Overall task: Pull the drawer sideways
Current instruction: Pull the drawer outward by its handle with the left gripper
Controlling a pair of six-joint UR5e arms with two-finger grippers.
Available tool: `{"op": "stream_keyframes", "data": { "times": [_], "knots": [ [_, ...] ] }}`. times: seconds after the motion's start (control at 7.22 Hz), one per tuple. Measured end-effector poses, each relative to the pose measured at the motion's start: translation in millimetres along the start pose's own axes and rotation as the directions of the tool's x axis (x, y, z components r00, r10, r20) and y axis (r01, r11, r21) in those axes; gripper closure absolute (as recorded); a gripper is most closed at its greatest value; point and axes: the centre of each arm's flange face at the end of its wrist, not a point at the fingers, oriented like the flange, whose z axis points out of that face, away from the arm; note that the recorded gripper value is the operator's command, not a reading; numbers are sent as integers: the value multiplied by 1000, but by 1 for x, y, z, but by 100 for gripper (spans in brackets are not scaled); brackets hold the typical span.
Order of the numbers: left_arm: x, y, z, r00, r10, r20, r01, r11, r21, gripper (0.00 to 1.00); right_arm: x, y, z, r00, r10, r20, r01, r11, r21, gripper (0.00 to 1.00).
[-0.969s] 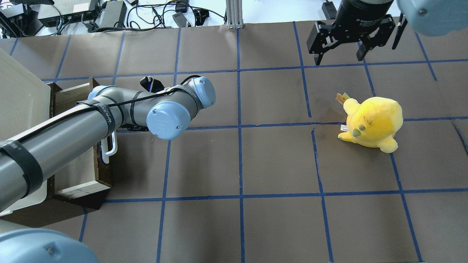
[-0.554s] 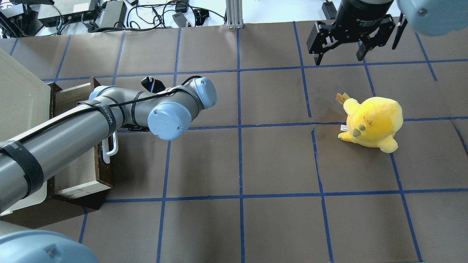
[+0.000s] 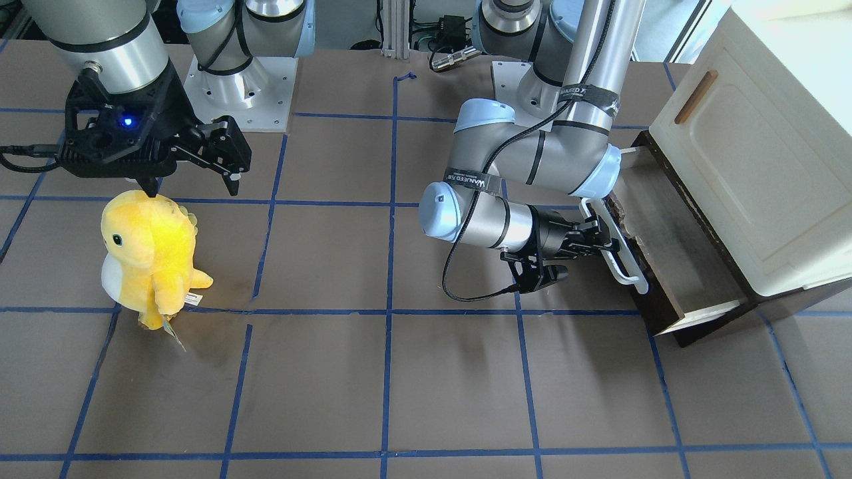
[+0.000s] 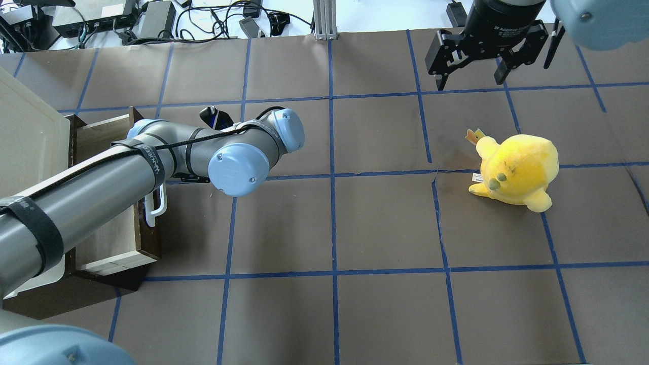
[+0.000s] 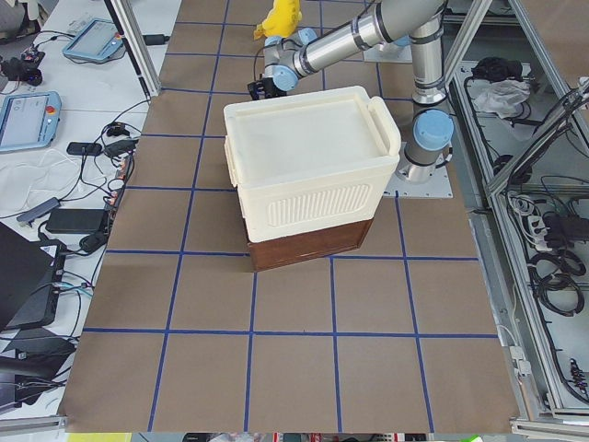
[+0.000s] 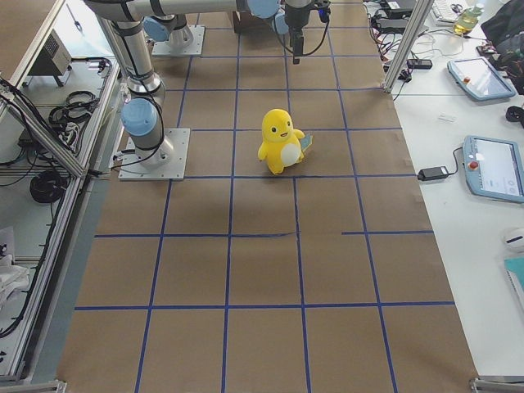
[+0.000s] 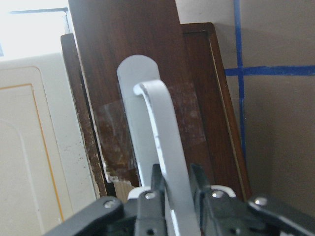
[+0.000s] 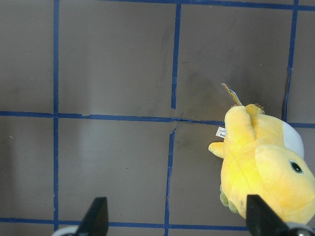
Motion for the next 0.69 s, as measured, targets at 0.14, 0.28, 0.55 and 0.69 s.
{"op": "stream_keyframes", "data": {
  "times": [0.14, 0.28, 0.55, 0.69],
  "knots": [
    [3, 4, 2, 1000, 6, 4, -6, 1000, -4, 3, 0, 0, 0, 1000, 0, 0, 0, 1000, 0, 0],
    [5, 8, 5, 1000, 8, 7, -8, 1000, -7, 3, 0, 0, 0, 1000, 0, 0, 0, 1000, 0, 0],
    [3, 9, 7, 1000, 8, 10, -8, 1000, -7, 3, 0, 0, 0, 1000, 0, 0, 0, 1000, 0, 0],
    [-1, 9, 7, 1000, 6, 10, -6, 1000, -7, 3, 0, 0, 0, 1000, 0, 0, 0, 1000, 0, 0]
  ]
}}
